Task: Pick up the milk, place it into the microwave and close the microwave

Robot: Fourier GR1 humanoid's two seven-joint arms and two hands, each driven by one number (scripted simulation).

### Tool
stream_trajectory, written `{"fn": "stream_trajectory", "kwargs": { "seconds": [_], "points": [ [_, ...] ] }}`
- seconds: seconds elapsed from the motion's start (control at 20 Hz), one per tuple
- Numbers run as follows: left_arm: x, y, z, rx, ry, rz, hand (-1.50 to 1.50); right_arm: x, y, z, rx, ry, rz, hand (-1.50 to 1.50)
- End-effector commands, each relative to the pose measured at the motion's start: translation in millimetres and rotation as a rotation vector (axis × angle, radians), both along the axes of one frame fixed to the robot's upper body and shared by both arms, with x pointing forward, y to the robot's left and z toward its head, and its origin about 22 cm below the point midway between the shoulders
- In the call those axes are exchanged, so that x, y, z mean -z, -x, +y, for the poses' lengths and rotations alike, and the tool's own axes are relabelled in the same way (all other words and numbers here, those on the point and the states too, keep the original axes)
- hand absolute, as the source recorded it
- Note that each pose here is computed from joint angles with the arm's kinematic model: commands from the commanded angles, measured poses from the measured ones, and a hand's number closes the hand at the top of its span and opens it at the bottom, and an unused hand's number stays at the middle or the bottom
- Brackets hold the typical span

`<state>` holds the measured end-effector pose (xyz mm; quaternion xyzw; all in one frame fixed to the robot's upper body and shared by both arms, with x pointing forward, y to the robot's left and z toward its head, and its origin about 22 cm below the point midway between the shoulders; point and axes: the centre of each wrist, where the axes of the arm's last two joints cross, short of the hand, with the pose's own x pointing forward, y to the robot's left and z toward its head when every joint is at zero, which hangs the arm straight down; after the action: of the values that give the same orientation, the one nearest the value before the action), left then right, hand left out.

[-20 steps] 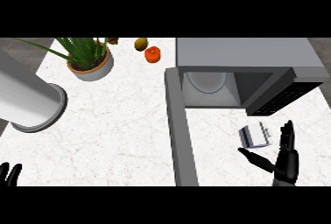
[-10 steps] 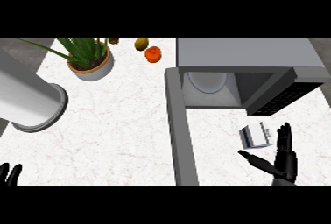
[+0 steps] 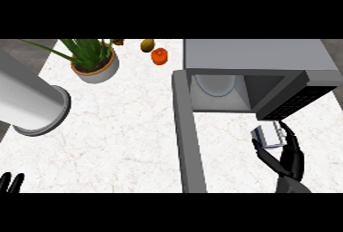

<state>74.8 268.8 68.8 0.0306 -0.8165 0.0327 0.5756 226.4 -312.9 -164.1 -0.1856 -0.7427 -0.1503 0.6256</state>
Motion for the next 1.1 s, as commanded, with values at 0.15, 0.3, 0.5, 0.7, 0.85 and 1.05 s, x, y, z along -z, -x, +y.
{"fn": "stream_trajectory", "kwargs": {
  "seconds": [0.15, 0.3, 0.5, 0.7, 0.85, 1.05],
  "points": [
    [11, -13.9, 6, -0.02, 0.008, -0.012, -1.5, 4, 2, 8, -0.043, -0.099, -0.173, 1.5],
    [2, -20.6, 5, -0.021, -0.003, -0.005, -1.5, 3, 1, 12, -0.073, -0.111, -0.178, 1.5],
    [3, -14.4, 15, -0.012, -0.001, -0.003, -1.5, -14, -29, 17, -0.293, -0.173, -0.15, 1.5],
    [6, -10.8, 4, -0.019, -0.007, -0.014, -1.5, -44, -68, 18, -0.518, -0.185, -0.164, 1.5],
    [6, -7.8, 9, -0.017, 0.002, -0.005, -1.5, -42, -64, 25, -0.634, -0.231, -0.155, 1.5],
    [-1, 10.1, 13, -0.017, 0.005, 0.002, -1.5, -49, -66, 35, -0.701, -0.199, -0.156, 1.5]
  ]
}}
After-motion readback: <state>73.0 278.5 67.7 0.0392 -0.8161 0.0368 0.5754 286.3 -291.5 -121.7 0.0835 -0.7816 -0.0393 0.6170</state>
